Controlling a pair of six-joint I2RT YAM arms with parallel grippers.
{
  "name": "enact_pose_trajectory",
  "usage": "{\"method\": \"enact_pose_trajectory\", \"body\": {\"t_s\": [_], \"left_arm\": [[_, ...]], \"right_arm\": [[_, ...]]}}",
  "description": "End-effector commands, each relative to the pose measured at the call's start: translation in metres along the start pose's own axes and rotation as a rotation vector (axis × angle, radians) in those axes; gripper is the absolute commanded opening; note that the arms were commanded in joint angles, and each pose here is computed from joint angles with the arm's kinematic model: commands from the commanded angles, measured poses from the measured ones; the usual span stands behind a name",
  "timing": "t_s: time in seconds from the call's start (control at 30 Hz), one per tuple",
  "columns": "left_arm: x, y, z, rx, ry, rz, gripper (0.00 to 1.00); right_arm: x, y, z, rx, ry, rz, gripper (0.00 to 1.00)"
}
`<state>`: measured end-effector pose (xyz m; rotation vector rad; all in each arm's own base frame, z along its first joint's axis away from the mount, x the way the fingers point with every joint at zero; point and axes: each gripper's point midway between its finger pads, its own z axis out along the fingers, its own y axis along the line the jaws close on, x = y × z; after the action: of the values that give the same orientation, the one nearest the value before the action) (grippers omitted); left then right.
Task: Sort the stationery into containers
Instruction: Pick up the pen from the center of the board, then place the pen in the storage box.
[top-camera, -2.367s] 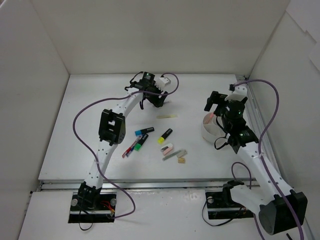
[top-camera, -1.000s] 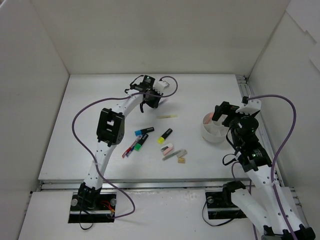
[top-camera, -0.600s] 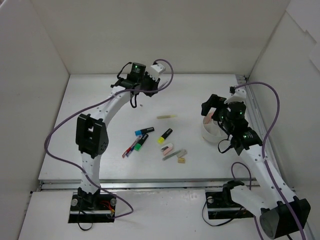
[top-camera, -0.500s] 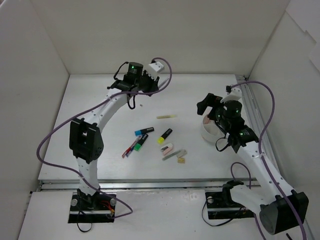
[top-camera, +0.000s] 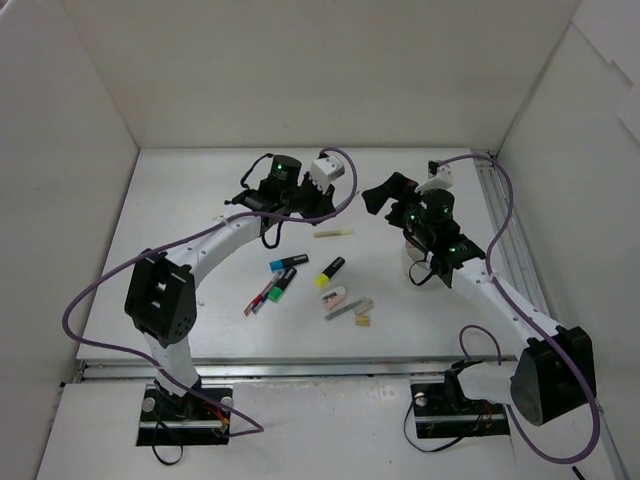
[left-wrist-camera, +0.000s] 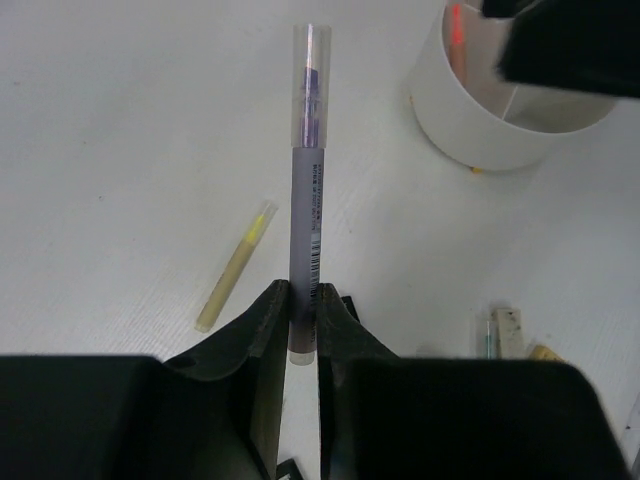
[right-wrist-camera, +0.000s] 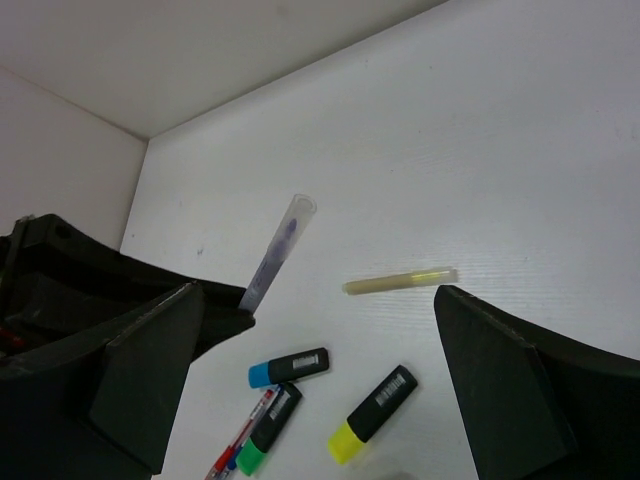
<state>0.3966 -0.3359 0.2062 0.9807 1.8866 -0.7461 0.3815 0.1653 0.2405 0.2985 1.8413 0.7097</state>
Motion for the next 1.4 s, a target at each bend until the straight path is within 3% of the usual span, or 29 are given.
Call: {"method": "enact_pose_trajectory", "body": {"t_s": [0.0,0.13,0.23,0.47,0.63,0.77,0.83,0.9,0.93,0.97,1.2,1.37], "left_arm": [[-0.077,-0.029,-0.032,0.032,-0.213,0.101,0.0],[-0.075,-0.036,-0.031,0.048,-0.21,0.1,0.0],[-0.076,-0.041,-0.03,0.058,-0.21,0.102,0.0],[-0.08,-0.05,-0.029,0.095,-0.218,0.111,0.0],[-0.077,-0.058,-0.027,0.124,-0.211,0.115,0.0],[-0.077,-0.059,-0.029,0.124,-0.212,0.119,0.0],[-0.074,-0.059,-0.03,0.123,-0.201,0.115,0.0],[-0.075,-0.057,-0.032,0.108,-0.193,0.114,0.27],[-0.073,-0.057,-0.032,0.108,-0.188,0.116,0.82],[-0.072,-0.057,-0.032,0.111,-0.186,0.118,1.0],[-0.056,-0.031,-0.043,0.073,-0.159,0.058,1.0],[-0.03,0.014,-0.06,-0.028,-0.143,-0.076,1.0]], "right_arm": [[-0.024,0.035,0.013,-0.121,-0.083,0.052,0.98],[-0.017,0.039,0.026,-0.133,-0.052,0.069,0.96],[-0.014,0.045,0.033,-0.151,-0.032,0.076,0.85],[-0.011,0.056,0.04,-0.195,-0.017,0.078,0.45],[-0.011,0.062,0.042,-0.216,-0.014,0.07,0.25],[-0.013,0.063,0.038,-0.221,-0.019,0.056,0.0],[-0.014,0.063,0.035,-0.223,-0.026,0.035,0.0],[-0.016,0.058,0.031,-0.205,-0.038,0.003,0.0],[-0.019,0.055,0.029,-0.186,-0.052,-0.011,0.0],[-0.021,0.052,0.025,-0.178,-0.069,-0.045,0.0],[-0.053,0.005,-0.003,0.018,-0.196,-0.231,0.0],[-0.066,-0.035,-0.024,0.161,-0.264,-0.396,0.0]]}}
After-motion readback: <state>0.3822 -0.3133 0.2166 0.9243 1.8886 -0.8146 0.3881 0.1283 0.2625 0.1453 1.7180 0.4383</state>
